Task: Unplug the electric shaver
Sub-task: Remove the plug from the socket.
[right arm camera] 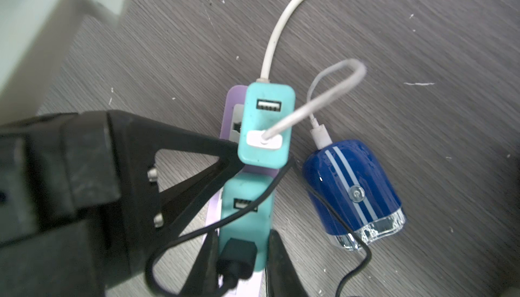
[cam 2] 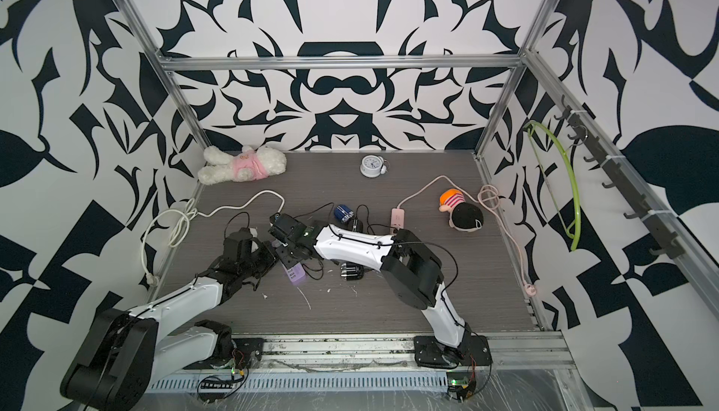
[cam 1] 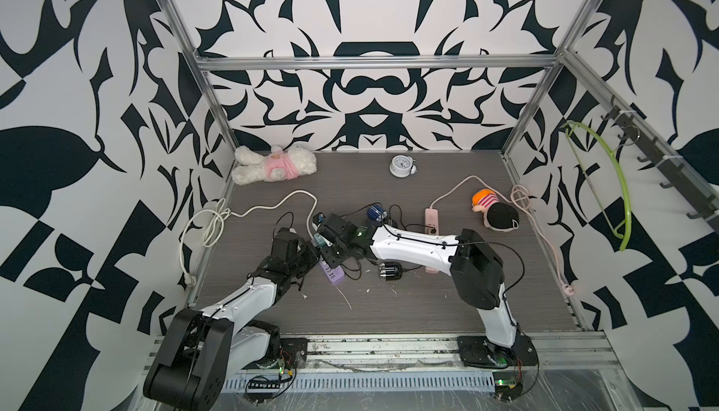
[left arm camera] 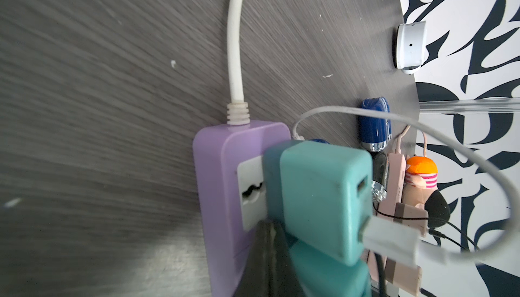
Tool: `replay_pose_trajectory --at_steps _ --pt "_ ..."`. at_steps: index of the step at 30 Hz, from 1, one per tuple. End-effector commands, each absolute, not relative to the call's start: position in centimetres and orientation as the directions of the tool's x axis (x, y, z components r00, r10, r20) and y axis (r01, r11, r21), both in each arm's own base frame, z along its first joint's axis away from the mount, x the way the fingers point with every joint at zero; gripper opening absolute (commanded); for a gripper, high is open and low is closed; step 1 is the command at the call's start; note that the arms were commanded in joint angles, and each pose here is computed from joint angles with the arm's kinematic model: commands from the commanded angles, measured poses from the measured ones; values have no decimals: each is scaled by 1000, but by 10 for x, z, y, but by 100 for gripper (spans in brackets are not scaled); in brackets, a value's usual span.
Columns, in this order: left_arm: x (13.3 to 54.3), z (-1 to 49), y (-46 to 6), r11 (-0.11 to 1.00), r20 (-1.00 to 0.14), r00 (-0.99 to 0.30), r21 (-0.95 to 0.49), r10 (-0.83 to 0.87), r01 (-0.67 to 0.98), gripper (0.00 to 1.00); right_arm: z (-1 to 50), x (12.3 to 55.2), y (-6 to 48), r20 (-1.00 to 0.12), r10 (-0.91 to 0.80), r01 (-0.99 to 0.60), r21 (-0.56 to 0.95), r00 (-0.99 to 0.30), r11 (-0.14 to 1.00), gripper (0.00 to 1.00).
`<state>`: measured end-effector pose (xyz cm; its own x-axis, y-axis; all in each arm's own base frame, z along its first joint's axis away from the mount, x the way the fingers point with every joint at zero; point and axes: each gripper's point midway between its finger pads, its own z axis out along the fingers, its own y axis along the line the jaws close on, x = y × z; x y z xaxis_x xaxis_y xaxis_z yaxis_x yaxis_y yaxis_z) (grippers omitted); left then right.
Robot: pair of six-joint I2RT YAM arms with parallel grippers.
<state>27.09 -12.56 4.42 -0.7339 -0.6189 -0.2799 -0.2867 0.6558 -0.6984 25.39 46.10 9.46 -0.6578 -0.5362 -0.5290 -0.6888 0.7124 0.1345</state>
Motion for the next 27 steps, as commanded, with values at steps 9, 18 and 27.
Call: replay_pose_trajectory --at_steps 9,18,27 --pt "208 -36 -101 729 -102 -792 -475 -602 -493 0 168 260 463 -651 -478 -708 133 -590 694 0" --pt "207 -34 -102 729 -102 -792 -476 -602 -492 0 189 276 439 -667 -501 -698 40 -551 715 0" --pt "208 -33 -102 730 -106 -794 -479 -599 -487 0 227 339 382 -704 -404 -636 88 -584 766 0"
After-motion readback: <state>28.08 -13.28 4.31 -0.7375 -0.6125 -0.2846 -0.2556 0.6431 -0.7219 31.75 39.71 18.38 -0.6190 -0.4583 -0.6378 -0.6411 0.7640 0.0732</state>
